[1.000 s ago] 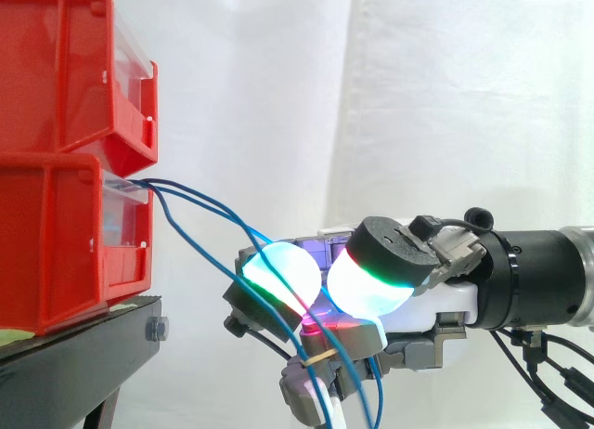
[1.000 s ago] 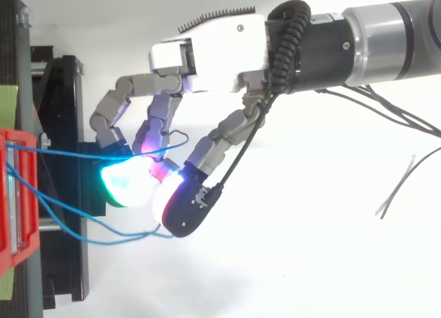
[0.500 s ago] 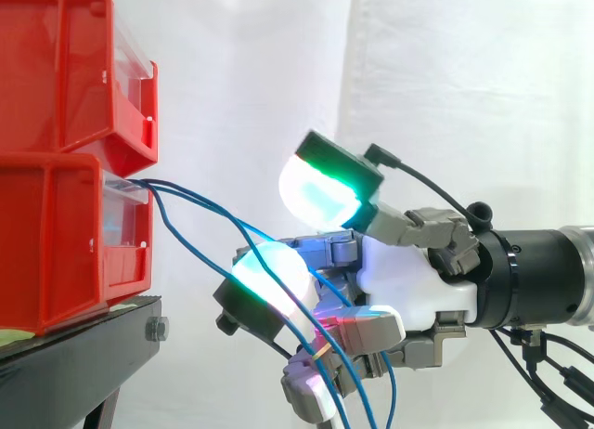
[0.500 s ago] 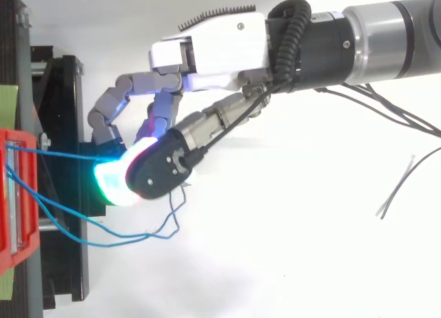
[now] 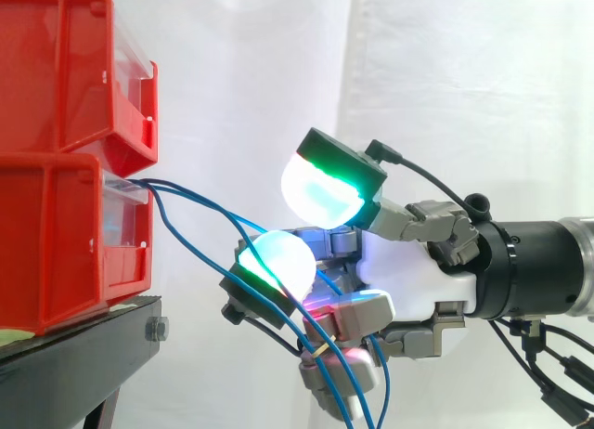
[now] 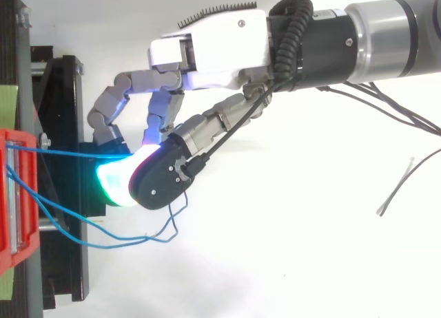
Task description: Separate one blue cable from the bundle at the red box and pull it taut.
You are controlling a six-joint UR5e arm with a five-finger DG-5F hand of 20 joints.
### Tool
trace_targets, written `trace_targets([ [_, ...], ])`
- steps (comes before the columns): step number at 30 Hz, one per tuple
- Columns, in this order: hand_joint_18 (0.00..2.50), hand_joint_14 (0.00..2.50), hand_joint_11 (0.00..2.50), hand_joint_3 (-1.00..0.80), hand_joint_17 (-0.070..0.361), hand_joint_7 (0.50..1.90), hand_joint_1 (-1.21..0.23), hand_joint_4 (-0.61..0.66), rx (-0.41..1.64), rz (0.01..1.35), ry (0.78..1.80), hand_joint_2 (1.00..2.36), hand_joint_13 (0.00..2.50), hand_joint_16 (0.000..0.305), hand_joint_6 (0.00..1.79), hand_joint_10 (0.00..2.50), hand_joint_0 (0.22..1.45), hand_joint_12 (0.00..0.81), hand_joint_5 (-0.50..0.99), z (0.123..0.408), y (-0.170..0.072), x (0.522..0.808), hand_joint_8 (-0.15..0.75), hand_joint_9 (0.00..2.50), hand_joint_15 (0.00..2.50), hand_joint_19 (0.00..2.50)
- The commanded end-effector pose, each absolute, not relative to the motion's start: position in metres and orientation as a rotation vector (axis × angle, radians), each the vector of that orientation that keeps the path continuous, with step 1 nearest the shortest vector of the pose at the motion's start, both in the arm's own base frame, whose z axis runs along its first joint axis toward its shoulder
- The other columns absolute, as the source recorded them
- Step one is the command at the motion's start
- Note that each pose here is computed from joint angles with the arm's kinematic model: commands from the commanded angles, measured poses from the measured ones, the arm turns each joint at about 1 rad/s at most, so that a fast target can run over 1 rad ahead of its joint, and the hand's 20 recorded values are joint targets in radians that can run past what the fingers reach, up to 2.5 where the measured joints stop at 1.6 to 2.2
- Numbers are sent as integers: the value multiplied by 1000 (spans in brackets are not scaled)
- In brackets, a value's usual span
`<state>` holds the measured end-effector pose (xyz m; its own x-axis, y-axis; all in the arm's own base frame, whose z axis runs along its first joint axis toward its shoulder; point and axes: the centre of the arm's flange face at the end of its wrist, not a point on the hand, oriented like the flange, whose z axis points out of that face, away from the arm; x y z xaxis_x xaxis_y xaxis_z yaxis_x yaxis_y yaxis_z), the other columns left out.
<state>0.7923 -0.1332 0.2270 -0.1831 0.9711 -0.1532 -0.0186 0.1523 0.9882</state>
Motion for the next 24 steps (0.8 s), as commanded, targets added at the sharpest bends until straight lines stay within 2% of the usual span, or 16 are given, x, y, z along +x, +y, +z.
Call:
trace_targets([
  [1,860,14,1676,-500,115,978,-577,76,1005,1222,1420,1000,1126,51,863,725,494,369,-211,229,-132,791,287,804,1552,1183],
  [3,879,2,1611,-500,115,975,-593,95,1005,1222,1420,1000,1156,51,866,898,488,365,-218,229,-131,791,304,709,1750,1209],
  [4,880,127,1591,-500,114,973,-596,97,1002,1224,1419,1000,1124,51,867,943,487,368,-220,229,-130,791,309,686,1755,1229],
  [5,883,275,1564,-500,111,965,-598,103,1001,1225,1417,1000,1088,49,868,974,486,372,-222,230,-130,791,307,655,1733,1242],
  [7,895,832,1528,-500,109,958,-604,114,1001,1225,1420,1000,960,48,869,1000,483,375,-225,229,-127,792,318,601,1579,1373],
  [8,895,832,1528,-500,109,958,-604,114,1001,1223,1419,1000,960,48,869,1000,483,375,-225,229,-129,792,318,601,1579,1373],
  [9,908,1005,1509,-500,106,951,-609,117,1000,1226,1418,1000,920,47,868,1042,482,376,-226,230,-127,792,321,580,1576,1465],
  [10,923,1361,1517,-500,104,954,-611,120,1000,1226,1418,1000,843,46,868,1101,481,375,-227,230,-127,792,324,555,1478,1570],
  [11,930,1451,1509,-500,102,949,-612,123,997,1225,1418,1000,823,45,869,1109,481,373,-227,231,-127,792,324,555,1457,1609],
  [13,963,1850,1483,-500,97,944,-615,127,993,1221,1417,1000,729,43,869,1246,480,374,-228,235,-129,791,334,520,1404,1774],
  [14,968,1928,1469,-500,97,944,-617,128,991,1219,1418,1000,711,43,869,1270,480,377,-228,235,-129,791,334,515,1396,1810],
  [16,1021,2239,1441,-500,97,945,-622,136,974,1205,1421,1000,641,43,867,1345,480,381,-229,240,-130,790,337,491,1373,1962],
  [19,1065,2500,1419,-500,99,940,-624,136,966,1194,1429,1000,573,44,867,1422,481,380,-229,243,-130,789,340,476,1391,2088],
  [22,1072,2500,1424,-500,100,941,-626,137,971,1188,1441,1000,520,44,867,1523,480,381,-229,250,-127,785,342,450,1443,2116],
  [24,1051,2500,1426,-500,100,938,-627,139,979,1181,1448,1000,496,45,868,1753,480,383,-230,255,-128,783,350,394,1495,2051],
])
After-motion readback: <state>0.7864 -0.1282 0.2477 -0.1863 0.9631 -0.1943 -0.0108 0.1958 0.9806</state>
